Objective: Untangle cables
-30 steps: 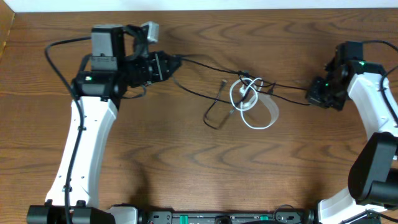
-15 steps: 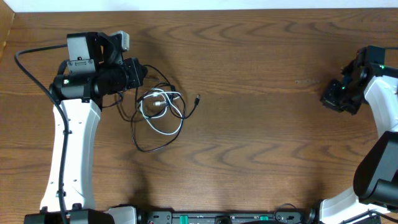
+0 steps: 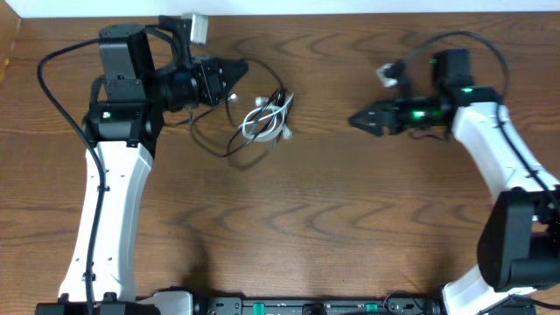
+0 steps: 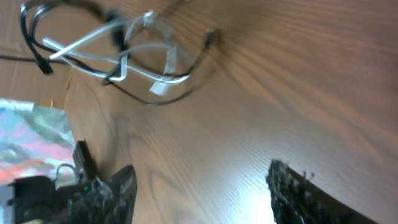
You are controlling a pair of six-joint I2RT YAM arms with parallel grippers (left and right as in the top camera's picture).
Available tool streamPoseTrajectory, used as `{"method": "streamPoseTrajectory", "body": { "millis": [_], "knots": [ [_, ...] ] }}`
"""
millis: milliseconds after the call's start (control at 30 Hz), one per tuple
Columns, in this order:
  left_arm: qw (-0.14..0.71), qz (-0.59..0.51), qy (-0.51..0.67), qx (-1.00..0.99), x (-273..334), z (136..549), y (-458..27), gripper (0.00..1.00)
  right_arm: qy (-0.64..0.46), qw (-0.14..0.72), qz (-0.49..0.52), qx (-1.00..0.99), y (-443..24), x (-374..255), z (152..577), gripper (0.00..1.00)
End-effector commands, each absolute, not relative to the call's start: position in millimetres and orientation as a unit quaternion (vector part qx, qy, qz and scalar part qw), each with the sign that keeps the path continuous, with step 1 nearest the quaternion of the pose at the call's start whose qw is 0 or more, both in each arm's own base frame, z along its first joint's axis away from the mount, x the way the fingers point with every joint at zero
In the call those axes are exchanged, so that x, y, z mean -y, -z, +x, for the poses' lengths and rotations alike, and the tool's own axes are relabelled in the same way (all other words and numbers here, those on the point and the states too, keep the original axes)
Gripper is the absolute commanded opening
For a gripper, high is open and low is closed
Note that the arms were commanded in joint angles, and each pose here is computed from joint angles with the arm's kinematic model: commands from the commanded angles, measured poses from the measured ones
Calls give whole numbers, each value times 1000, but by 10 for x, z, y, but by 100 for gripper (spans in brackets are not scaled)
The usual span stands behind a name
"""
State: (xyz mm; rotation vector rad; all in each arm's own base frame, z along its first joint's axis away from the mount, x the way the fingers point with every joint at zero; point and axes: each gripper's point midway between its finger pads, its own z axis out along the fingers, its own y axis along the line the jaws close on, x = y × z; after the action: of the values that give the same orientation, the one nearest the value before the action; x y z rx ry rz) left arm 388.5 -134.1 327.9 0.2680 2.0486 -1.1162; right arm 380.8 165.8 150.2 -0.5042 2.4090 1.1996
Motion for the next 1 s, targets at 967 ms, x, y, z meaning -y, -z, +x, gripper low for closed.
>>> {"method": "streamPoseTrajectory", "body": {
  "millis": [967],
  "knots": [
    [290, 76, 616, -728, 1912, 3523, -4076, 8, -356, 323, 34, -876, -1204, -2663, 4778, 54]
  ]
}}
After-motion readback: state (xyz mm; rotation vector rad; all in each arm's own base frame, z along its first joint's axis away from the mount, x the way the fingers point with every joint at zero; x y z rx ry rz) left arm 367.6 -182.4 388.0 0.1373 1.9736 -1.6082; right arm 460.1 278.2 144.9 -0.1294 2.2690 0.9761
